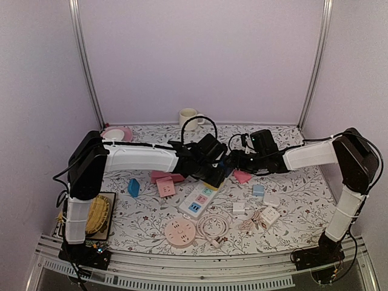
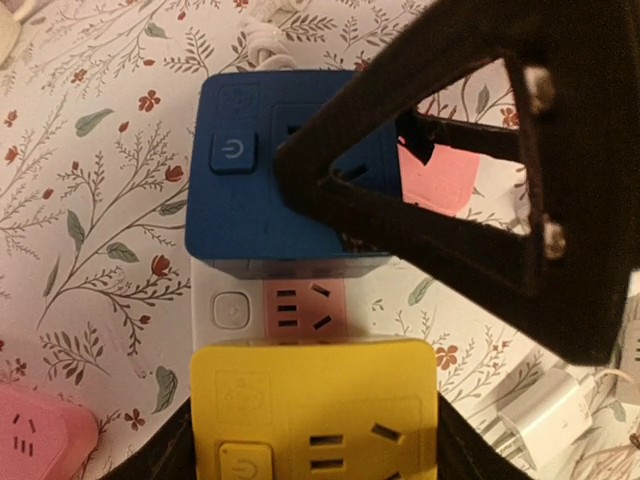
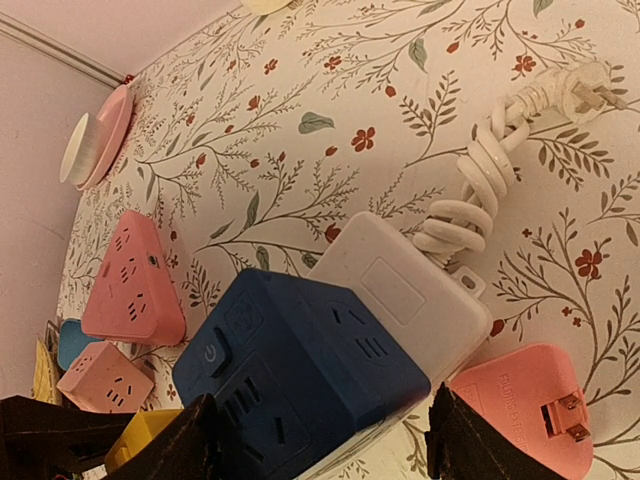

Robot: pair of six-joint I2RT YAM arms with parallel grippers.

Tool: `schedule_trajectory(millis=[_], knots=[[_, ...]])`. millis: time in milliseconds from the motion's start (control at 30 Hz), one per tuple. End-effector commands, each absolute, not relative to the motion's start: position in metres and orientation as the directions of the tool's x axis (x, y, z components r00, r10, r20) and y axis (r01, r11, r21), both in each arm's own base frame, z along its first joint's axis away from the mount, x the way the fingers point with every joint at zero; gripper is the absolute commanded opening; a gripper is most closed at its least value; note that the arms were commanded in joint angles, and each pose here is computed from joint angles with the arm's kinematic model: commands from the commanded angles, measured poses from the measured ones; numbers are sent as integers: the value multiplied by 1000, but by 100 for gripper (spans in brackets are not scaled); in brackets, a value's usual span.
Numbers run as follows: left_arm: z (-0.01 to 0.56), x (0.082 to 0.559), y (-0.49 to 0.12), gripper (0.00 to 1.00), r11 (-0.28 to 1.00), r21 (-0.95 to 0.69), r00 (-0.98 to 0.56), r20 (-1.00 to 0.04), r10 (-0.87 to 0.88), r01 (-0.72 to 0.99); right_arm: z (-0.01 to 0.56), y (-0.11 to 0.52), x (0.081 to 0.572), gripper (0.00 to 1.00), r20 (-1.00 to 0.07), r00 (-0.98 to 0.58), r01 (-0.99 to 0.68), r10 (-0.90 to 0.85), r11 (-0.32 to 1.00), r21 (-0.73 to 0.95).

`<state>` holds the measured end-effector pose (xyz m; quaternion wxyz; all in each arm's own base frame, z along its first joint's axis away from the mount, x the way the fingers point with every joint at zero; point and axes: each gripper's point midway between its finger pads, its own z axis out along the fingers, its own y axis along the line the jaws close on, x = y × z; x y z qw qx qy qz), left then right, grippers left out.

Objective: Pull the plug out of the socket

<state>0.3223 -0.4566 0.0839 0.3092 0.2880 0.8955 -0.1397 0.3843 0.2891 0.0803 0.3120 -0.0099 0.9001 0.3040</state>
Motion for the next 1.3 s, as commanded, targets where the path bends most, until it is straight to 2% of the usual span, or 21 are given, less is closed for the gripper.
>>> schedule_trajectory(millis=[0, 233, 600, 733, 967, 1267], knots=[[152, 310, -492, 28, 748, -10, -462, -791, 400, 664, 34, 268, 357, 72, -474, -874, -143, 103, 879, 455], [148, 308, -483, 28, 767, 3, -477, -782, 402, 642, 33, 268, 357, 72, -471, -875, -137, 109, 879, 457], [146, 317, -463, 28, 733, -267, -631, -725, 275, 626, 29, 266, 355, 72, -465, -879, -129, 109, 883, 451], [144, 320, -458, 28, 751, -238, -622, -731, 279, 616, 29, 265, 355, 72, -465, -878, -129, 110, 883, 452], [173, 322, -442, 28, 788, -206, -587, -777, 229, 580, 34, 265, 355, 72, -473, -874, -133, 111, 881, 453], [189, 319, -396, 28, 839, -248, -598, -794, 110, 485, 62, 266, 359, 72, -513, -850, -158, 121, 870, 467]])
